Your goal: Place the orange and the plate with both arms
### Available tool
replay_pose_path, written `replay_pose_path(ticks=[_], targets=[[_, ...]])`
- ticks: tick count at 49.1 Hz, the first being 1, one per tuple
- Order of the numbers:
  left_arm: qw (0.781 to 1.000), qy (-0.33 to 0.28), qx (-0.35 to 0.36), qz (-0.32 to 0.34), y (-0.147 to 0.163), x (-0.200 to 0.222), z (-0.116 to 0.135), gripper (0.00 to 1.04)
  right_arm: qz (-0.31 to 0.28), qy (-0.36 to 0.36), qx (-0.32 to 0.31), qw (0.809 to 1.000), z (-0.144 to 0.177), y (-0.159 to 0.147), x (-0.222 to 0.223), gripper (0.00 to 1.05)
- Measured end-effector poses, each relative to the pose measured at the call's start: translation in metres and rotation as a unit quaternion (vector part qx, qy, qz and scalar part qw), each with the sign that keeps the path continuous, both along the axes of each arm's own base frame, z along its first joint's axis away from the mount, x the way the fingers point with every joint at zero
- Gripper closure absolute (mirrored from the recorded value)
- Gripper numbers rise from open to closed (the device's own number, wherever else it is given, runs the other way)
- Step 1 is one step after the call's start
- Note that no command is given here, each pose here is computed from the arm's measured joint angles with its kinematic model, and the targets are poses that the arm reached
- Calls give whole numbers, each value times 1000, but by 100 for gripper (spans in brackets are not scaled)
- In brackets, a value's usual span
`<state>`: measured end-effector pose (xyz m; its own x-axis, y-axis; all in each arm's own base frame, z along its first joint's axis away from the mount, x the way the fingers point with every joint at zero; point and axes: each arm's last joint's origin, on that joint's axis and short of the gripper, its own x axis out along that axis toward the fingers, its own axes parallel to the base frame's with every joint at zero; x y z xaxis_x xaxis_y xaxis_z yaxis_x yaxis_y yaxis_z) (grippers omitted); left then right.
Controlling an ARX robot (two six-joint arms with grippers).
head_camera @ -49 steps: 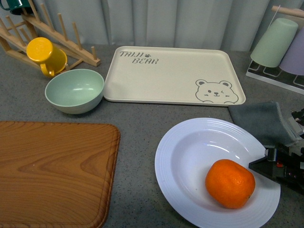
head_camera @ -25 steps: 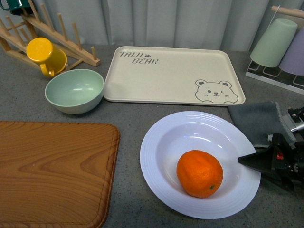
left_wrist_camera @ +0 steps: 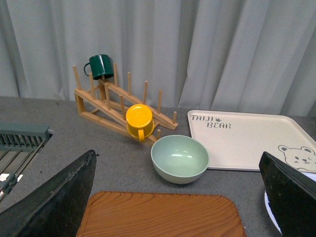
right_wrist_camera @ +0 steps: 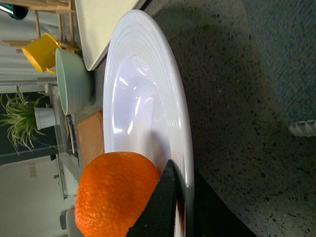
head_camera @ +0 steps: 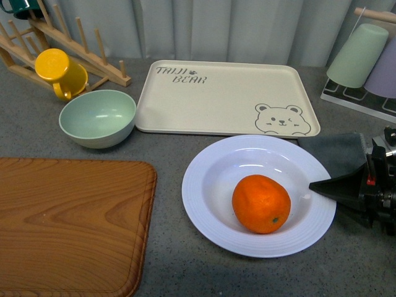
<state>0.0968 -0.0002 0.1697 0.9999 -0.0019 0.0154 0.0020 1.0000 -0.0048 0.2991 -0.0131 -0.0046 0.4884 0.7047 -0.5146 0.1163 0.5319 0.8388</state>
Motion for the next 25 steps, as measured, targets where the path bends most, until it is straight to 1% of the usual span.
replay_pose_path(ticks=[25], targets=[[1000,0,0,0,0,0,0,6,-21,-52,33,998,17,-3,5,103]])
